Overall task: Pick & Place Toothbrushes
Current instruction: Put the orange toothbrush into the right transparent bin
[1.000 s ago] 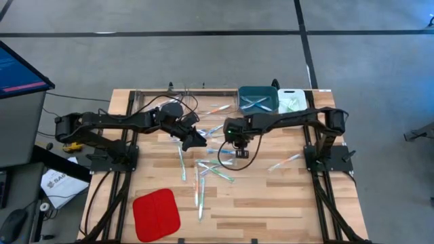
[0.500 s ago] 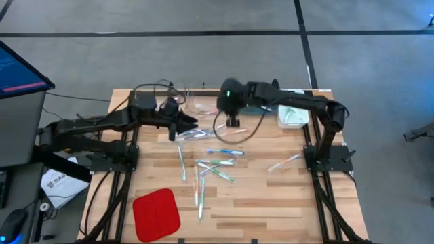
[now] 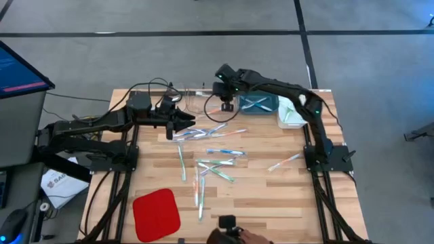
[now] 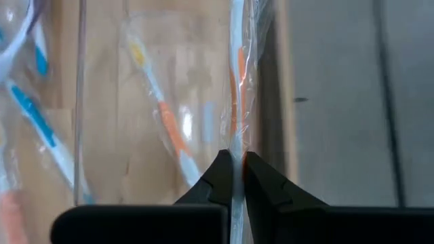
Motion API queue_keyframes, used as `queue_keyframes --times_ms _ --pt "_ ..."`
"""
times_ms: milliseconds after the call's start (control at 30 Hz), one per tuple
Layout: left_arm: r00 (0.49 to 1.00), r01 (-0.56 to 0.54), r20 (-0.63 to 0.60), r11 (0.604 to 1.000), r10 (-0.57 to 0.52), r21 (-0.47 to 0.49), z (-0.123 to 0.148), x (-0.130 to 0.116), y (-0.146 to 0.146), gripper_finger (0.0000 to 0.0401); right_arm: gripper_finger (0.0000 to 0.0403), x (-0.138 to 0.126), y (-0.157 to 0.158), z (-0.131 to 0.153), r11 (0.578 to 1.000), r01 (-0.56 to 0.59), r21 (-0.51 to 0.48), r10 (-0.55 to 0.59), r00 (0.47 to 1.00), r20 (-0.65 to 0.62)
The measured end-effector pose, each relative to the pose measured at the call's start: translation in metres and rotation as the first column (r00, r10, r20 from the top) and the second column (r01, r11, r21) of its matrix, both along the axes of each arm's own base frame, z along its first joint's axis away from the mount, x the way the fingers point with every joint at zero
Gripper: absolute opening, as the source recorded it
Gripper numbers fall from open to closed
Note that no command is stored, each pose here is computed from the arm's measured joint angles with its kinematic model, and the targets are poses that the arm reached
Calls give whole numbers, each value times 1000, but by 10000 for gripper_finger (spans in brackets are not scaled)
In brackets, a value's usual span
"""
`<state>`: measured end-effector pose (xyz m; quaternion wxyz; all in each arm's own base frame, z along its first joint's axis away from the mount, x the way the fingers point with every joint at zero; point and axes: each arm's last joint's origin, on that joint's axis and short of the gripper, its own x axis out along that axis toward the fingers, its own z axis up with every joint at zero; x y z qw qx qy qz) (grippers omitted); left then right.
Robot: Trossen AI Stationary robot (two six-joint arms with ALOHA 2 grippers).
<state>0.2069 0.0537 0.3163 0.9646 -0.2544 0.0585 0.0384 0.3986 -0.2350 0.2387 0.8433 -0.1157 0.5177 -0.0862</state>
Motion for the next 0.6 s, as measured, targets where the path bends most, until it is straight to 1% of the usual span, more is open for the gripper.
queue_keyframes --times_ms 167,267,367,500,600 --pt "1000 8 1 1000 -8 -29 0 1 -2 159 11 12 -14 -18 998 -28 54 31 998 -60" --pt "1000 19 0 999 -19 -33 0 1 -5 159 11 15 -17 -36 995 -23 95 35 991 -126" --pt "1000 19 -9 998 -20 -53 -1 1 -5 159 11 15 -16 -45 991 -3 132 26 984 -175" --pt "1000 25 -14 998 -26 -56 -2 1 -7 159 11 16 -16 -46 988 44 146 -19 985 -169" --pt "1000 25 -16 998 -26 -57 -2 1 -7 159 17 18 -18 -45 990 50 134 -30 989 -144"
